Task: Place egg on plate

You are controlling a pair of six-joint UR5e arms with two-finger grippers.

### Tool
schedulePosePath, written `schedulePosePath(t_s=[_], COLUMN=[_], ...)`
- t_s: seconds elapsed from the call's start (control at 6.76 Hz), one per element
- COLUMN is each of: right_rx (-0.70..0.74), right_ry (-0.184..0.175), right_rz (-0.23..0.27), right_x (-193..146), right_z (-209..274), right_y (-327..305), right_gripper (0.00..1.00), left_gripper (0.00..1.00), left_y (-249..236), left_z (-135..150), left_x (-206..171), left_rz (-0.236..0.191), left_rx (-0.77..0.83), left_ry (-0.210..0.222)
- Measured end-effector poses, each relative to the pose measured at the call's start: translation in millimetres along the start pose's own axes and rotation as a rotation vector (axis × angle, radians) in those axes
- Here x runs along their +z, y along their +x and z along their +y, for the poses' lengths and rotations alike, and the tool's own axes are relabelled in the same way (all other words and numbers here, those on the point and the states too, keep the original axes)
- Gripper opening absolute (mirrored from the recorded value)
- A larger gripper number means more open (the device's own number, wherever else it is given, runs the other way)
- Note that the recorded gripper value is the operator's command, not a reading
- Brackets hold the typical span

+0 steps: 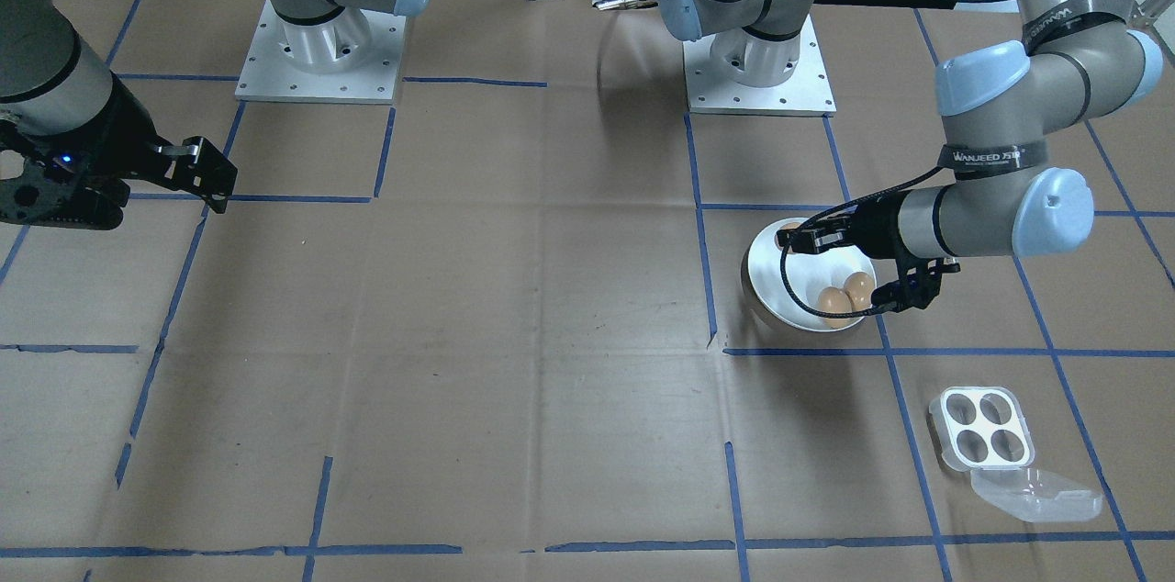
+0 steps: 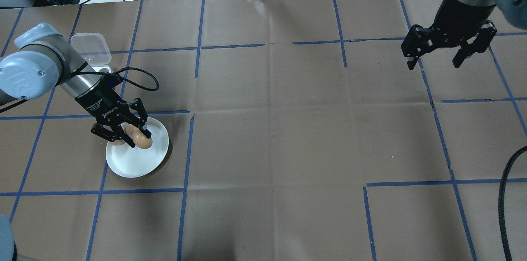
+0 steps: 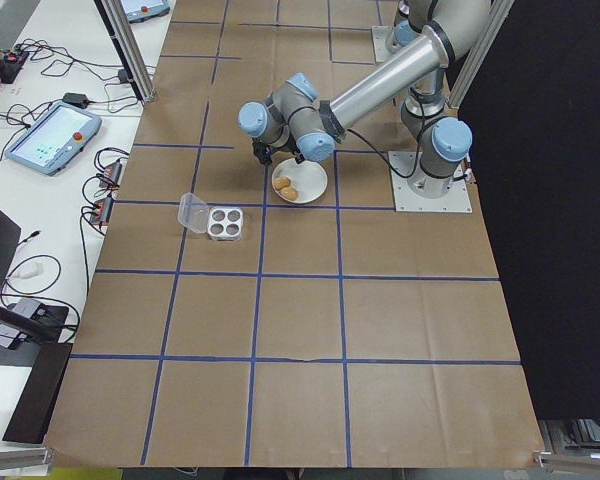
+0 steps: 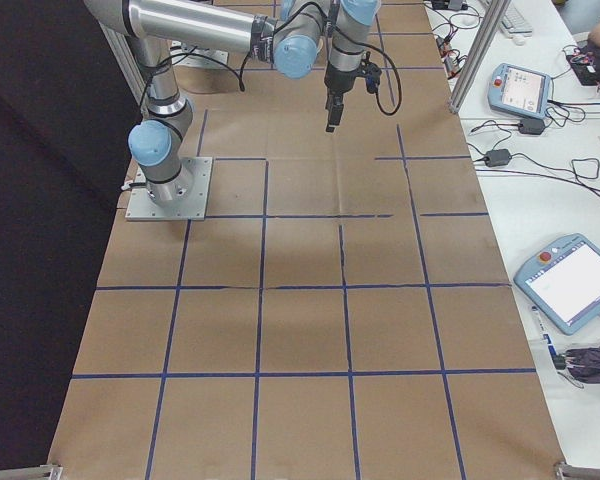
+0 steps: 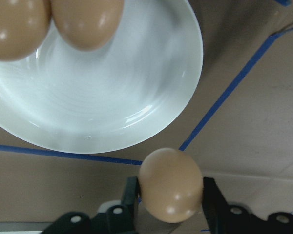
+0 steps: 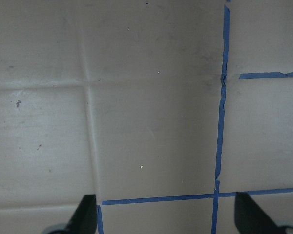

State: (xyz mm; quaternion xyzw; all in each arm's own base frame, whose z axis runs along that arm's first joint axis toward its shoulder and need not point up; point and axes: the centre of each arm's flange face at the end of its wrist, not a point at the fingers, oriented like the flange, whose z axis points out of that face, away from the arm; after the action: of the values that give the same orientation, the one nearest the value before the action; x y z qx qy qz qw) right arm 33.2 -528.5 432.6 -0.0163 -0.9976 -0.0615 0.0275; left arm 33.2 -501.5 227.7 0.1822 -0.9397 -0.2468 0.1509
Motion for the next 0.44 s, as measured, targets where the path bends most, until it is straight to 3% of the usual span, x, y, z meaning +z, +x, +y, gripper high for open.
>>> schedulePosePath(t_s=[0.15,0.3,0.44], right_rx=[0.000,0.000,0.000], right_ry=[0.000,0.000,0.000], right_rz=[0.000,0.000,0.000], right_x=[0.0,0.0,0.0], right_z=[0.0,0.0,0.0], right_y=[0.0,0.0,0.0], right_gripper=[1.00,1.00,1.00], left_gripper=[0.09,0.36,0.69], left_y=[-4.5,-7.3,-8.5], left_z=[-6.8,-12.1,-13.7], left_x=[5.5,8.7,10.2], left_rz=[-0.028,-0.045,-0.052], left_rx=[0.008,0.011,0.011], left_ry=[0.037,0.060,0.069])
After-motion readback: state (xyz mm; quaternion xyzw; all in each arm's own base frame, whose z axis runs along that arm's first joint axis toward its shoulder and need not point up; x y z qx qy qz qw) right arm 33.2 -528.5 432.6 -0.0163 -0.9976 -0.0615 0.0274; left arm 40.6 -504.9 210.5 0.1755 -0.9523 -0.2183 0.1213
